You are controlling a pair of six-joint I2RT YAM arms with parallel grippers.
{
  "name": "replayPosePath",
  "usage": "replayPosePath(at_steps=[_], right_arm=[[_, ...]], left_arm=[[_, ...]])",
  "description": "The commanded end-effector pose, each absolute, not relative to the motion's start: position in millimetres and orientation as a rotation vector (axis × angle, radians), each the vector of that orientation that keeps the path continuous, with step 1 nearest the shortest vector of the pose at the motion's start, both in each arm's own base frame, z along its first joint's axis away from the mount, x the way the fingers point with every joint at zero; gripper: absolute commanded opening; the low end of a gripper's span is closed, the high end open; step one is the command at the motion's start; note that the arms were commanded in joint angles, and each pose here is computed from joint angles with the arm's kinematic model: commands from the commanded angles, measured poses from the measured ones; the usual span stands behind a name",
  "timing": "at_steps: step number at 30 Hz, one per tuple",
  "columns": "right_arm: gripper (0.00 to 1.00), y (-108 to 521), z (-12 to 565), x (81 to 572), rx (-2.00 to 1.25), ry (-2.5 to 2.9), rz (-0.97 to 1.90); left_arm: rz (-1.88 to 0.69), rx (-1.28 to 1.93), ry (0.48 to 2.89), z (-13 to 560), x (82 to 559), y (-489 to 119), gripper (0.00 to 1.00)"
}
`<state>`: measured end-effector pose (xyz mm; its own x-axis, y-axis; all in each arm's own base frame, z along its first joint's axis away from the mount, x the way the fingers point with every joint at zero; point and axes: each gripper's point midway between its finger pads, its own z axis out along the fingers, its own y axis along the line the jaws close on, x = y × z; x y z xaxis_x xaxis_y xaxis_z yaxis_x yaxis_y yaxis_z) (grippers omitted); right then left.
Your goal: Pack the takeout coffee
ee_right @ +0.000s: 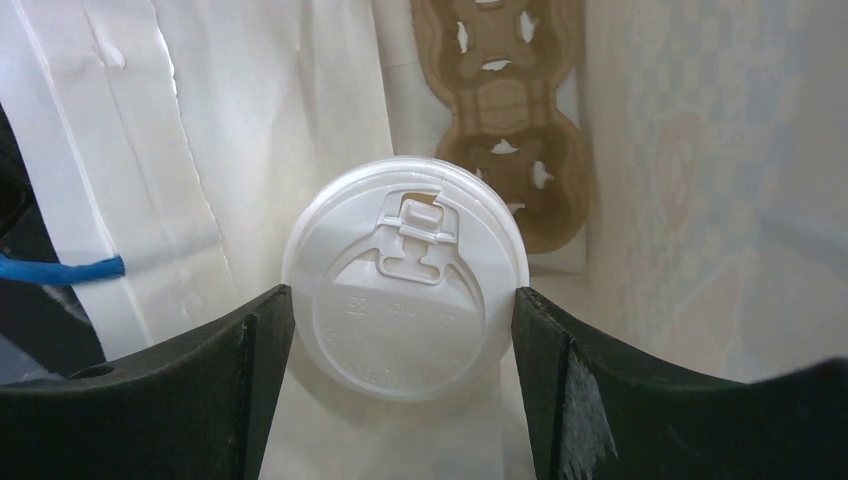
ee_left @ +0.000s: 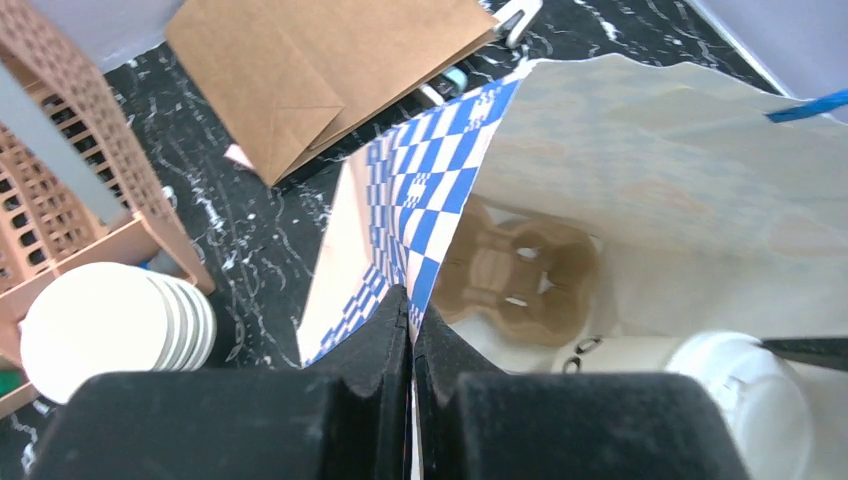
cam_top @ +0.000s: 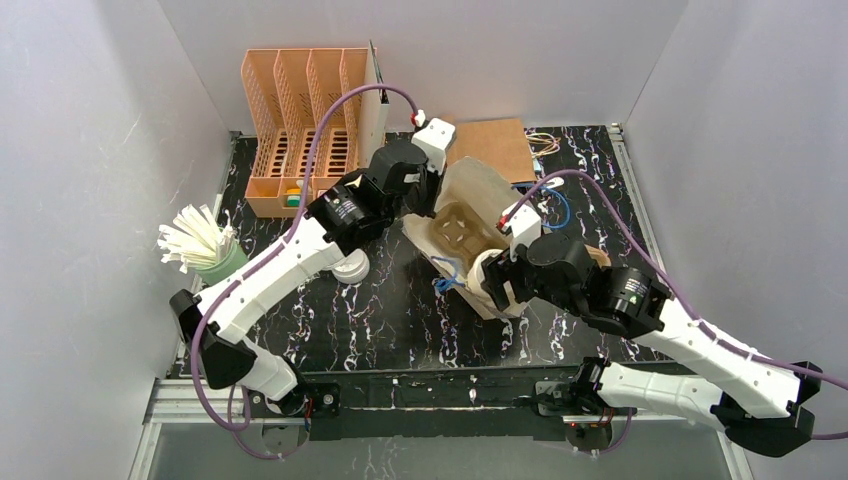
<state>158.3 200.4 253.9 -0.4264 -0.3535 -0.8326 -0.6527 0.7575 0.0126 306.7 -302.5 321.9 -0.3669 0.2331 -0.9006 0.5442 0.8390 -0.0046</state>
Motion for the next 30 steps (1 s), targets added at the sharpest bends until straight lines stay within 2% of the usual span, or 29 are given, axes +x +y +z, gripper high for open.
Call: replayPosePath(at_steps=[1,11,22,30], right_arm=[[0.32,192.2,275.5,181.8,-0.633,1.921,0.353],[0.30,217.6,282.7,210.0,-0.664,1.792,0.288],[0.25,218.0,254.6,213.3,-0.680,1.837,0.250],[0.23,215.0,242.4,240.3,-0.674,1.848,0.233]], left_arm=[[-0.491,0.672,1.900,331.3,286.3,-321.5,0.00],[-0.508,0.708,1.929,314.6,280.8,-334.4,0.00],[-0.563,0.699,1.961,303.2,273.8,-338.9,0.00],[-0.557,0.751,1.964,295.2,274.0,-343.4,0.00]])
